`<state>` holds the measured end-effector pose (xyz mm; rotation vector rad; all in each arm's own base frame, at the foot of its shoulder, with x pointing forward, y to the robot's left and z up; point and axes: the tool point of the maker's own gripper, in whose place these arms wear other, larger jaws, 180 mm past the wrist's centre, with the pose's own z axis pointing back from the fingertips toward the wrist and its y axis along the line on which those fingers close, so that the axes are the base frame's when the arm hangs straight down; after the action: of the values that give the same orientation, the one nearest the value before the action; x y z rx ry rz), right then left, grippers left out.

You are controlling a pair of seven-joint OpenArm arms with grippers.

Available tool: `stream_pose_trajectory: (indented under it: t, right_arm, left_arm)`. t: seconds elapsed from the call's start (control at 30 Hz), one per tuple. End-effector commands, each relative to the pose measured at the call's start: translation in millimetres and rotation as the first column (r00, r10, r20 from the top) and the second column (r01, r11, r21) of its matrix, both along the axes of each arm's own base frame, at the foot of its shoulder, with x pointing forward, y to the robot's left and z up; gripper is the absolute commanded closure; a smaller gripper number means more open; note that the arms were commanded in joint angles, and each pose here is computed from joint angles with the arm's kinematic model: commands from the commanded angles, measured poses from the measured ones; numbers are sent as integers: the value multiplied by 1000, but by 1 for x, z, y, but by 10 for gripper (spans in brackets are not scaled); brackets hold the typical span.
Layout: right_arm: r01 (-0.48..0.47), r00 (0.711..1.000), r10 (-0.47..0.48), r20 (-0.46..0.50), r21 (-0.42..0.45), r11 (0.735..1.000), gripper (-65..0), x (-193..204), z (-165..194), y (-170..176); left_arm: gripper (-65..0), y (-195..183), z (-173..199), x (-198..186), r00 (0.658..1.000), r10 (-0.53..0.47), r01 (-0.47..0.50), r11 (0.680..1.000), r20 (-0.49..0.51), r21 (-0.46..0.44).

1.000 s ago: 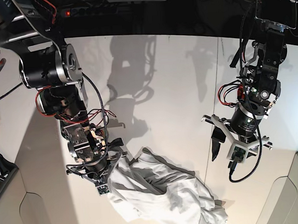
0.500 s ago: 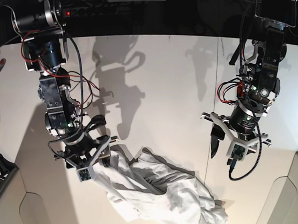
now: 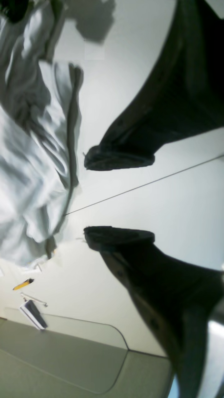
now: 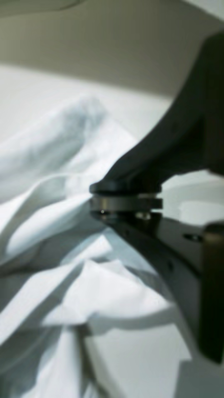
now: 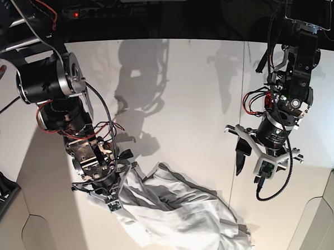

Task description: Layout the t-shirt on the table in an organized manner, then fold the t-shirt properly

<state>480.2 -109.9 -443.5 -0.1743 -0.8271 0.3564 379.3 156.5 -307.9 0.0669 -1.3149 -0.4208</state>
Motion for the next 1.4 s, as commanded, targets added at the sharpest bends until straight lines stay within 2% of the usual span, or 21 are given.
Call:
stream_pose_trajectory:
  t: [0.0,0.13,0.3,0.47,0.73,0.8,0.9,0.97,1.03,1.1,1.13,1.2,1.27,1.37]
  right_arm:
    - [19,999,-19,31,-12,1000,0,8,14,-9]
    - [-5,1000,5,-3,55,998,0,-32,11,-8]
    - [-52,997,45,69,102,993,0,-80,46,-8]
    - [-92,995,92,32,16,996,0,-130,76,-23]
    - [-130,991,132,19,-106,986,0,-192,99,-34]
    - [-140,989,145,38,-99,985,0,-199,107,-29]
    - [-149,985,156,72,-88,985,0,-196,115,-25]
    - [-148,986,154,69,-86,985,0,-195,115,-24]
    - [-141,989,145,43,-82,987,0,-198,110,-25]
    - [-134,991,135,3,-64,989,-223,-203,103,-25]
    - [-130,992,129,-12,-69,989,-277,-205,101,-26]
    - [-107,994,104,-37,-90,990,-280,-208,98,-33]
    - [-86,996,83,-31,-116,990,-267,-207,100,-38]
    - [-88,996,87,-18,-115,989,-264,-206,105,-37]
  left_arm:
    - [-322,0,17,6,999,-7,8,1000,53,-13]
    - [-322,-11,12,3,999,-48,49,997,20,-55]
    - [-322,-33,2,-4,992,-119,115,988,-34,-103]
    - [-322,-65,-10,-14,977,-198,186,974,-80,-131]
    - [-322,-109,-21,-30,950,-291,271,948,-109,-168]
    - [-322,-128,-25,-42,917,-378,355,919,-124,-173]
    - [-322,-162,-34,-68,833,-531,511,846,-155,-155]
    - [-322,-175,-38,-74,806,-569,558,822,-163,-113]
    - [-322,-180,-34,-69,805,-573,571,819,-152,-65]
    - [-322,-184,-28,-62,803,-581,584,811,-133,-21]
    - [-322,-185,-24,-58,800,-587,592,806,-125,2]
    - [-322,-192,-17,-54,778,-617,624,781,-114,27]
    - [-322,-207,-11,-58,729,-675,683,729,-110,48]
    - [-322,-238,-10,-74,631,-766,776,622,-119,110]
